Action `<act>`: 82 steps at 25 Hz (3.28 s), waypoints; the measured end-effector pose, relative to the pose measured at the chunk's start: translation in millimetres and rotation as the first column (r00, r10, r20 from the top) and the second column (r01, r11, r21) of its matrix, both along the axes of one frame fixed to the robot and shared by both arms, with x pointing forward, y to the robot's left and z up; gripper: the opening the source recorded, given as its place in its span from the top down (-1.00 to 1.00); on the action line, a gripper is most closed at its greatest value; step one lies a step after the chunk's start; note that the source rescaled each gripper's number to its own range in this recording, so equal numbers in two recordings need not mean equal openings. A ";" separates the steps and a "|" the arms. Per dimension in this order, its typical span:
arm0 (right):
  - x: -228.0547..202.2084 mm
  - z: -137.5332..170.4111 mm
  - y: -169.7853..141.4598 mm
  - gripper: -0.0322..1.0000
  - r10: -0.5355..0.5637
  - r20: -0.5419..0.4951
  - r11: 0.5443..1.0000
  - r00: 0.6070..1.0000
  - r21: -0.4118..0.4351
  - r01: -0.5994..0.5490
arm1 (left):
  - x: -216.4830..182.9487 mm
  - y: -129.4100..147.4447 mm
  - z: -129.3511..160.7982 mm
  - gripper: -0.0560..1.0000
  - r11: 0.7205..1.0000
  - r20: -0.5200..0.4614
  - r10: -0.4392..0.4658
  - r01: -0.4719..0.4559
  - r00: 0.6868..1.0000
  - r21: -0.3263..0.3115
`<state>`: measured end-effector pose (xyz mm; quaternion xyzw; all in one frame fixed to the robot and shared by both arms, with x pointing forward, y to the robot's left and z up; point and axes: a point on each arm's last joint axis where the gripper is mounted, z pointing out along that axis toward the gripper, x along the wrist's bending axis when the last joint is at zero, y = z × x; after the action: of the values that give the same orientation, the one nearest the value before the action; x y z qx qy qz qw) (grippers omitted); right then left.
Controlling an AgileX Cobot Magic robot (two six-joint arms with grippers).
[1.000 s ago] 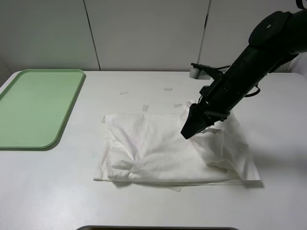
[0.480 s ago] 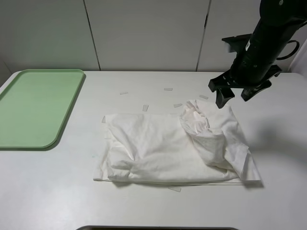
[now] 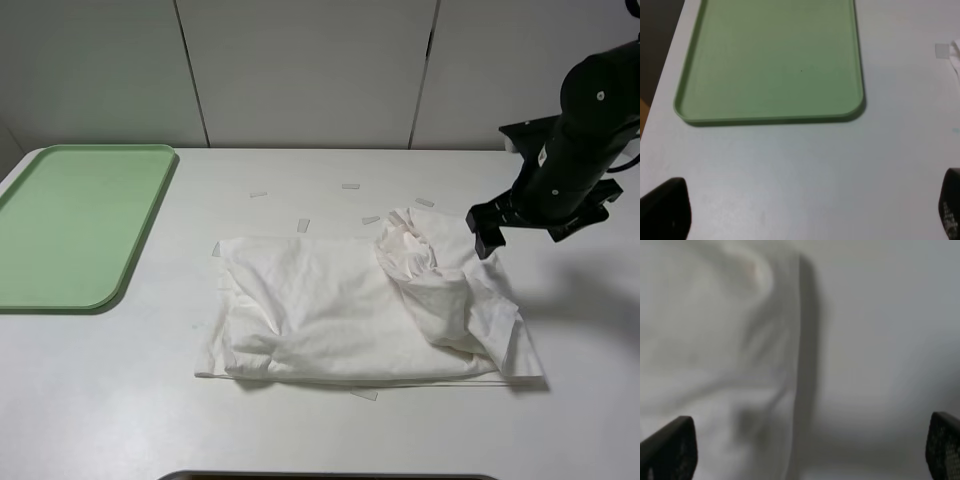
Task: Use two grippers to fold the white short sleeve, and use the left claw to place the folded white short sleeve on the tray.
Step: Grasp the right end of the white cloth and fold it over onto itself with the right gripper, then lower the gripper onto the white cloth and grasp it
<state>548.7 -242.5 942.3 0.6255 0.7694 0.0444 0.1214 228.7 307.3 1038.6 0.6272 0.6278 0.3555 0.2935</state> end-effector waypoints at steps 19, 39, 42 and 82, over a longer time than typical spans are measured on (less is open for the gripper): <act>-28.4 -17.0 33.1 -1.00 -0.170 -0.140 0.949 0.975 0.243 0.200 | 0.0 0.0 0.0 -1.00 1.000 0.000 0.000 0.000 1.000 0.000; -51.5 -13.4 95.7 -1.00 -0.045 -0.200 0.907 0.979 0.403 0.124 | 0.0 0.0 0.0 -1.00 1.000 0.000 0.000 0.000 1.000 0.000; -55.2 -12.9 102.8 -1.00 -0.036 -0.209 0.900 0.977 0.418 0.123 | 0.0 0.0 0.0 -1.00 1.000 0.000 0.000 0.000 1.000 0.000; -131.7 142.3 68.5 -1.00 0.427 0.422 0.822 0.800 0.187 -0.538 | 0.1 0.0 0.1 -1.00 1.000 0.001 0.000 0.000 1.000 0.000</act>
<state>416.9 -174.0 1084.6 0.3979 0.8526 0.3037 0.1498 228.7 307.3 1038.6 0.6272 0.6275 0.3559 0.2937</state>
